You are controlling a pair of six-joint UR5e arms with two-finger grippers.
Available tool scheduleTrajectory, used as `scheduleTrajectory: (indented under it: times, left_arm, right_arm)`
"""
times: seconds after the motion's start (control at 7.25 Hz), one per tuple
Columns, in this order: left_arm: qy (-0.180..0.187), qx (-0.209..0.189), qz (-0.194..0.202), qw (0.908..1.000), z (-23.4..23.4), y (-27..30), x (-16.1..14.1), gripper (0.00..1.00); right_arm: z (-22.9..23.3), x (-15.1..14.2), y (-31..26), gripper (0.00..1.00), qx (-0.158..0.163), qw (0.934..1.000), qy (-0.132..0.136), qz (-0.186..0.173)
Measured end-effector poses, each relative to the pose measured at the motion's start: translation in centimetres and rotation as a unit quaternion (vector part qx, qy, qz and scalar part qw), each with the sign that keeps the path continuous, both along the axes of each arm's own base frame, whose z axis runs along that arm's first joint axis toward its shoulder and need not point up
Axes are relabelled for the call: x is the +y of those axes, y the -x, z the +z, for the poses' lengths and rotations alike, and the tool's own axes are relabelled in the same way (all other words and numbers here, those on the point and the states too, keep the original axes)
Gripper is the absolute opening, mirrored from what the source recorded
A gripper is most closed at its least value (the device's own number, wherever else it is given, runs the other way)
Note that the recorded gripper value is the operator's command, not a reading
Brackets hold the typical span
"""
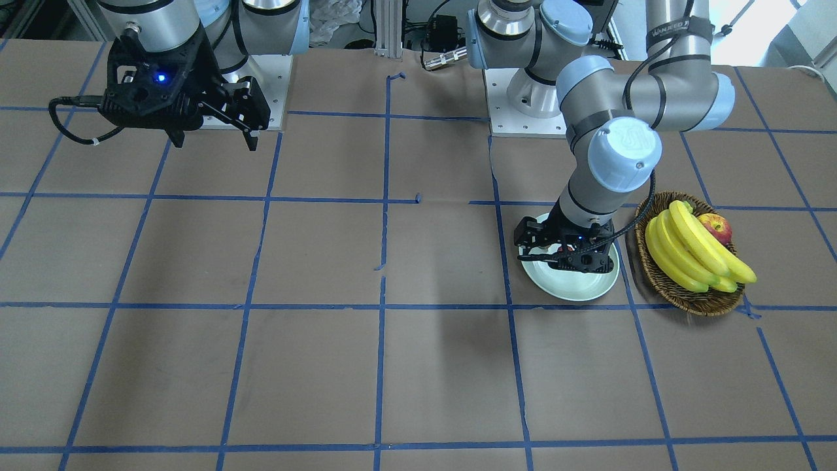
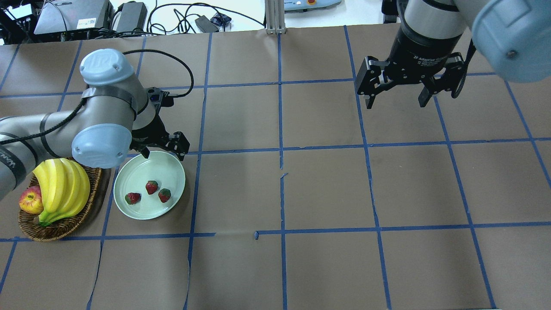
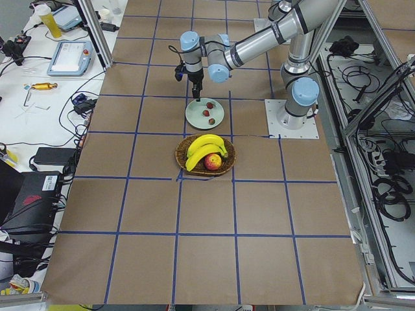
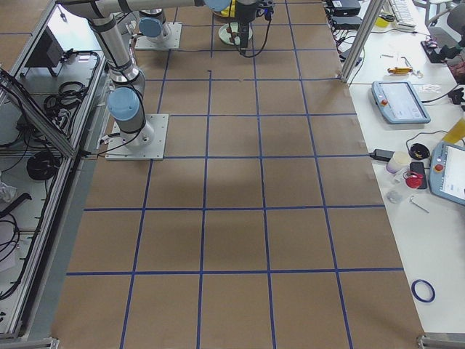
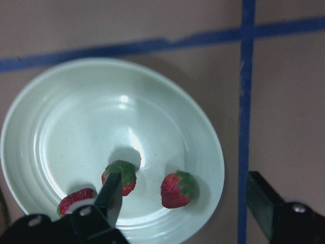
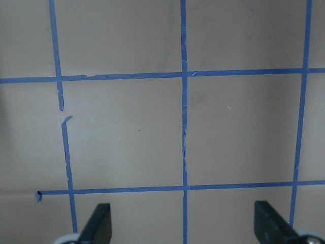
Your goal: Collect all strawberries into plate
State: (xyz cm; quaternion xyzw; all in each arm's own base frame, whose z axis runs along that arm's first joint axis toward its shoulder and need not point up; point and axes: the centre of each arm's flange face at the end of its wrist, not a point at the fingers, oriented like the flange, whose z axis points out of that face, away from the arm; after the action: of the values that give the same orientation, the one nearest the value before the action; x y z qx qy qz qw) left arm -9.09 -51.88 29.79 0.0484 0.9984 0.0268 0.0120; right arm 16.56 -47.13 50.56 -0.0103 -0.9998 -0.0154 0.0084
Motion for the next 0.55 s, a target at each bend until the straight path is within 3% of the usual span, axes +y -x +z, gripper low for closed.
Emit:
scheduleTrajectory:
  times: [0.28,0.55]
  left_arm:
    - [0.022,0.011,-0.008,0.9997,10.8,0.3,-1.1,1.0]
    - [0.057,0.01,-0.013,0.9982,18.4,0.9,0.4,1.0]
  right_arm:
    - [0.0,0.0,0.0,1.0,0.001,1.0,-0.001,0.0]
    - [0.0,0.0,0.1,1.0,0.001,1.0,-0.001,-0.001]
